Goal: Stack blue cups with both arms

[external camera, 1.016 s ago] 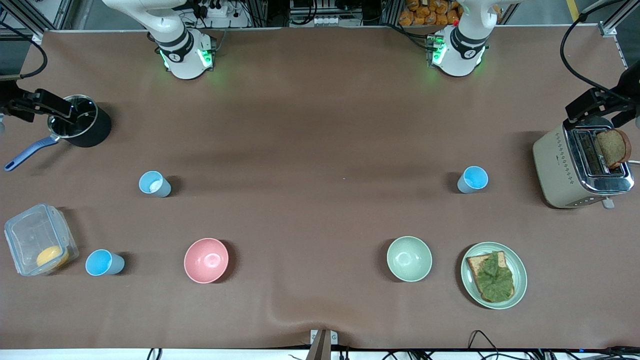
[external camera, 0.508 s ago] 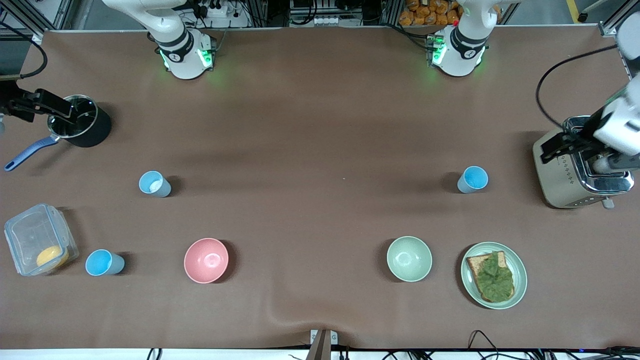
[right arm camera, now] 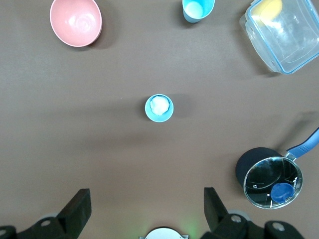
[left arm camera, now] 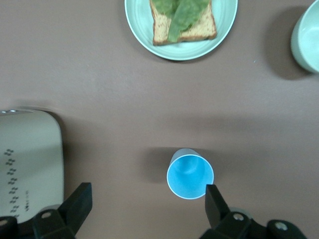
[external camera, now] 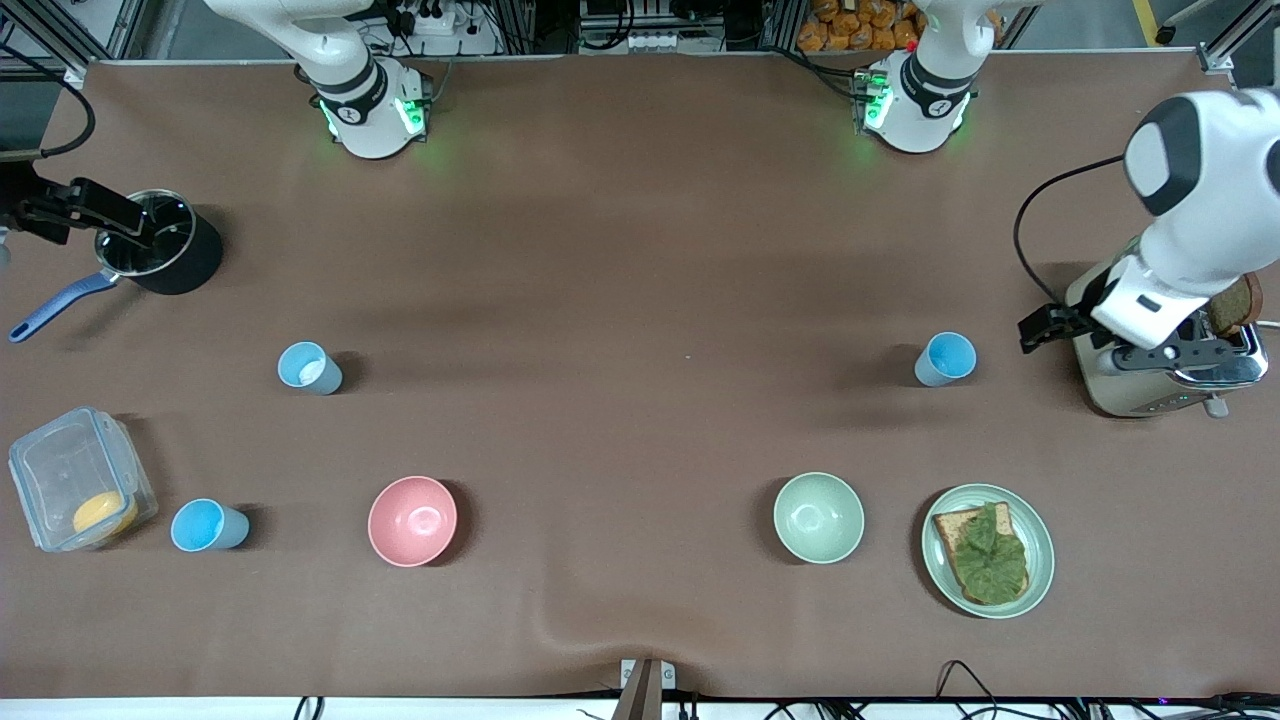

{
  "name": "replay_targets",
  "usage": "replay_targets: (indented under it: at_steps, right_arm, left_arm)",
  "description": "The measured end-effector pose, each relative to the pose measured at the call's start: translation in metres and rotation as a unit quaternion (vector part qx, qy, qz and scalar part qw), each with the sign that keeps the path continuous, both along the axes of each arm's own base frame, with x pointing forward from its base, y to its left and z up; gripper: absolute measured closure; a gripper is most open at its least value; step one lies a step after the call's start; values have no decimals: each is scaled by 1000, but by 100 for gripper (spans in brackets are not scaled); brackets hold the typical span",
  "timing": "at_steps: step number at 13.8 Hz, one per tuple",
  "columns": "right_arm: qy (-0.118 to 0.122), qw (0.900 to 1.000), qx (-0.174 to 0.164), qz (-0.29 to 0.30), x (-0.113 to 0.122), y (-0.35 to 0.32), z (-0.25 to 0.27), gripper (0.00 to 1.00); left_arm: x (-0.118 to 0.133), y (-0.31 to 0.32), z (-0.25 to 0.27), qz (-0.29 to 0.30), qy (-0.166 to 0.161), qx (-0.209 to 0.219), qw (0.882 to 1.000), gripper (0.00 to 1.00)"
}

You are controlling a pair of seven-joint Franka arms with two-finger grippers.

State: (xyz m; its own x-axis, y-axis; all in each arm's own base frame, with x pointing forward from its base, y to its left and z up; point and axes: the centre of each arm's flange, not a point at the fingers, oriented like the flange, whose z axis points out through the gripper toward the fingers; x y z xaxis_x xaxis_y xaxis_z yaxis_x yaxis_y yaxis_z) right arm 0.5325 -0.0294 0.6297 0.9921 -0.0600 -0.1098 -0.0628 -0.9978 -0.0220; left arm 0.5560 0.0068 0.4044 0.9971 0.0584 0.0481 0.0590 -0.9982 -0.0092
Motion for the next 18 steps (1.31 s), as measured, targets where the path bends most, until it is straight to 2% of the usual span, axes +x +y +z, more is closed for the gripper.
replay_targets:
  at_steps: [6,10,15,18]
  right_arm:
    - [11,1000,-1,5,6,6,-11,0]
    - [25,1000,-2,12,13,13,-25,0]
    - [78,995,-10,57,37,71,-86,0]
    - [77,995,-14,69,49,88,-130,0]
  left_arm:
    - [9,-2,-35,-2,-5,-3,1000,0]
    - [4,-6,-58,-6,-16,-5,1000,0]
    - [1,-8,-96,-8,4,-8,1000,0]
    - [-6,-10,-116,-9,7,-9,1000,0]
